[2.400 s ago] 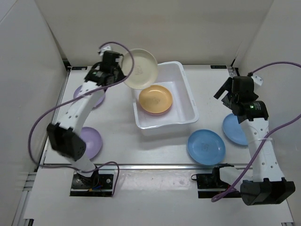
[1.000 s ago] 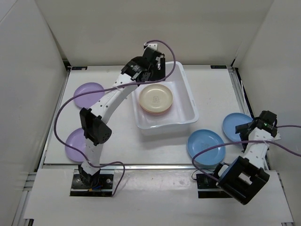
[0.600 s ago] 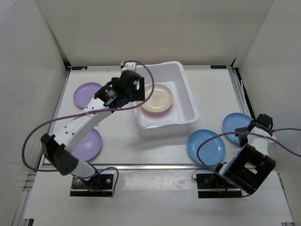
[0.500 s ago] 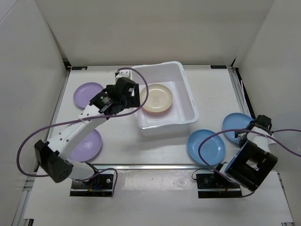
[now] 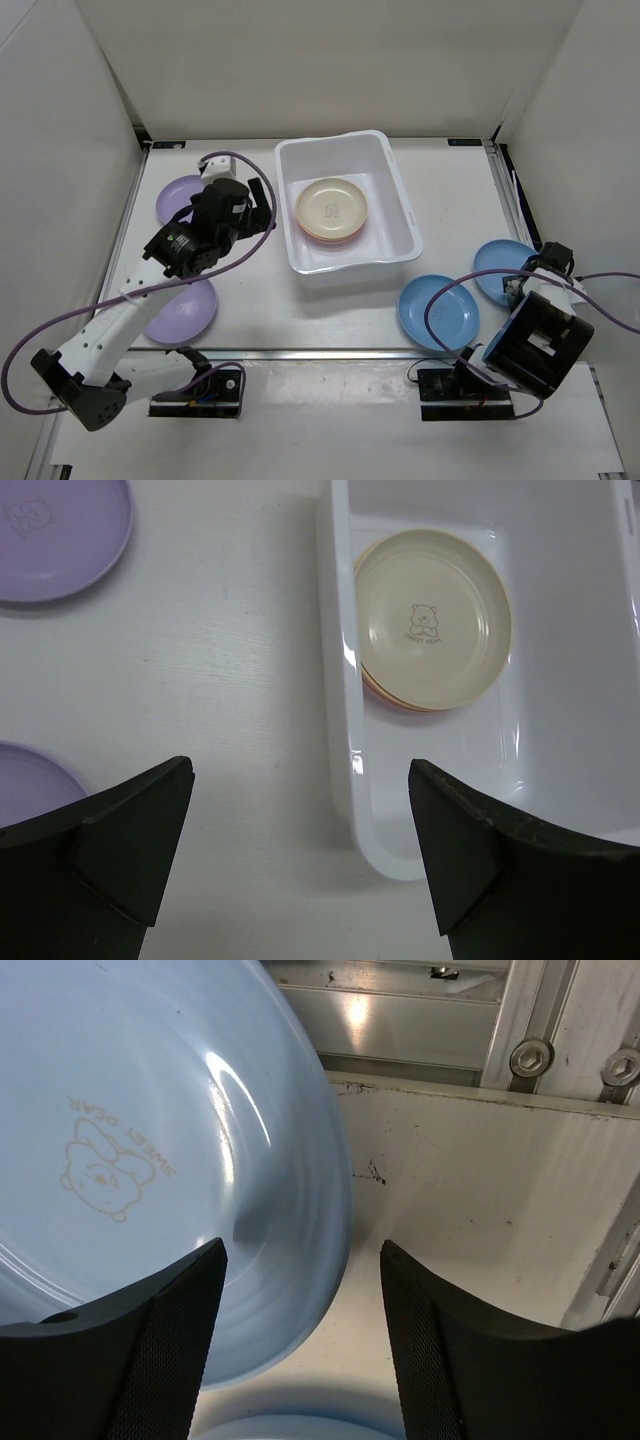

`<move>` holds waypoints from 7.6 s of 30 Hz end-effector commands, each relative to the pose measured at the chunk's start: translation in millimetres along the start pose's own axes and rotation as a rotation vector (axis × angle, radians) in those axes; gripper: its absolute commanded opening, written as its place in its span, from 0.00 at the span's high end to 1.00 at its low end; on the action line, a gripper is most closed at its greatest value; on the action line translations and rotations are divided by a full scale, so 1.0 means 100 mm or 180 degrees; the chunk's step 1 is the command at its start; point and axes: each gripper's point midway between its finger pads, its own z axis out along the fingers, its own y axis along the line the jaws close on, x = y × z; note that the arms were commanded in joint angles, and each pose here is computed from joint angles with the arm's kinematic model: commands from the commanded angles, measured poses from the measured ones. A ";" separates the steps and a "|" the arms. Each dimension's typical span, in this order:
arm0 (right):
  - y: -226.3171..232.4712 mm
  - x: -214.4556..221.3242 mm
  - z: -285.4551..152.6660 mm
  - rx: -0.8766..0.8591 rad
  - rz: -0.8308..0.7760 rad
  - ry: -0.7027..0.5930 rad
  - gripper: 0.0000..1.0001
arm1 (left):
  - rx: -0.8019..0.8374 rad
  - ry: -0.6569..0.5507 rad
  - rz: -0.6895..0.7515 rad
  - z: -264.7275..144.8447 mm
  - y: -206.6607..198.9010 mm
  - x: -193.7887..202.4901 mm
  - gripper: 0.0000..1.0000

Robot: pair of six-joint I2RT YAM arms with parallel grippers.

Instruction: Place the plates into the plastic bin on the countertop

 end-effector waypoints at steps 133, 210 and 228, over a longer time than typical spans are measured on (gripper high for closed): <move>3.25 1.60 -3.18 -0.3586 -0.3001 -0.0748 0.01 | -0.2580 0.0416 -0.2058 -0.23 3.12 0.64 0.90; 0.73 0.24 -1.53 -0.0980 -0.1295 -0.0234 0.01 | 0.0103 0.1040 0.0342 2.17 -1.08 0.09 0.07; 0.06 1.13 -0.73 -0.0669 -0.1277 0.0837 0.02 | -0.0067 0.0313 0.0193 1.43 -0.61 -0.88 0.00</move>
